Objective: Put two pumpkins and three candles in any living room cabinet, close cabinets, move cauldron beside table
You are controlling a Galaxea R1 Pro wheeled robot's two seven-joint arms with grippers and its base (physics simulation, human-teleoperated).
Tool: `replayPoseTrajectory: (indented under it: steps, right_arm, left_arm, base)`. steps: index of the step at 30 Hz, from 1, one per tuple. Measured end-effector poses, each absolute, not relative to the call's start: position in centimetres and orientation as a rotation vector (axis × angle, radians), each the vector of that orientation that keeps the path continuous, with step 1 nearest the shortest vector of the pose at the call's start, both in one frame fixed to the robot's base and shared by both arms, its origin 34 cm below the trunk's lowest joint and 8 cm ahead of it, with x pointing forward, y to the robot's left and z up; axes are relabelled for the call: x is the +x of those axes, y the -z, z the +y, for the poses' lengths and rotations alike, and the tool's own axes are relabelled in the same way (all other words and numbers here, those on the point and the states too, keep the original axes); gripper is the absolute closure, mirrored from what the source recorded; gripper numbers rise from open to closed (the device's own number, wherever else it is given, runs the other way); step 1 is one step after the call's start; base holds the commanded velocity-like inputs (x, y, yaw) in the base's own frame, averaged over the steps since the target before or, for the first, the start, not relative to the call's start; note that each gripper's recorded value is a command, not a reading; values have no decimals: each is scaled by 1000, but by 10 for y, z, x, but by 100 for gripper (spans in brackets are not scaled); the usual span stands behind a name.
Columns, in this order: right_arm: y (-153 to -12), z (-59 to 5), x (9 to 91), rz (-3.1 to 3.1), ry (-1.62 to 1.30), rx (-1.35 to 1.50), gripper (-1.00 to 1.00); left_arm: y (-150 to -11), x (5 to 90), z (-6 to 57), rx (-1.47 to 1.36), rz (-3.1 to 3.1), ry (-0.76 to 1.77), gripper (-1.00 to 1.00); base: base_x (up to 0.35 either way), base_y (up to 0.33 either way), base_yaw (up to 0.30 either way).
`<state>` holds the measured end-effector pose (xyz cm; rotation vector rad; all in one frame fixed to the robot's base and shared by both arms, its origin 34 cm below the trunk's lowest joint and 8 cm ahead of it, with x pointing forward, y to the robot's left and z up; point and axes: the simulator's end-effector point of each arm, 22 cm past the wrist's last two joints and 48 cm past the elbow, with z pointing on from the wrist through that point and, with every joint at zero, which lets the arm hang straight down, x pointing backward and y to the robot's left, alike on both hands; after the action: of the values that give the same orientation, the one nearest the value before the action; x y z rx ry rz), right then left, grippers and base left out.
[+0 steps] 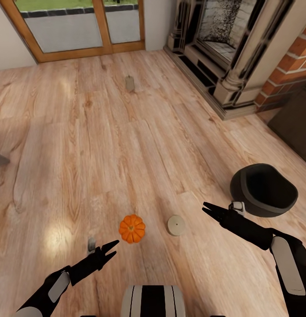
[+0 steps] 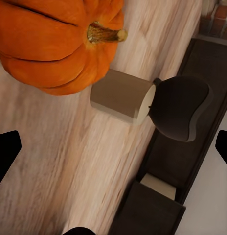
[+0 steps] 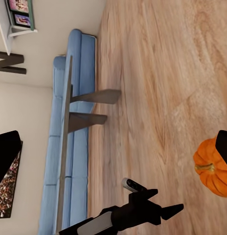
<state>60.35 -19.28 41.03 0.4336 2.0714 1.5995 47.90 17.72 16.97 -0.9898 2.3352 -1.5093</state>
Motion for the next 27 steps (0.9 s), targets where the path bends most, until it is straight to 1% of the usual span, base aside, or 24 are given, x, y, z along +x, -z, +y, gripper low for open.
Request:
replayPoseTrajectory:
  steps: [11, 27]
  right_arm:
    - [-411, -193, 604, 2070, -1601, 433, -100]
    - [-395, -191, 601, 2086, -1613, 456, -100]
  left_arm:
    - [-169, 478, 177, -984, 2345, 1506, -100]
    - [-155, 468, 182, -1009, 2369, 1493, -100]
  base:
    - [122, 40, 0]
    - [10, 2, 0]
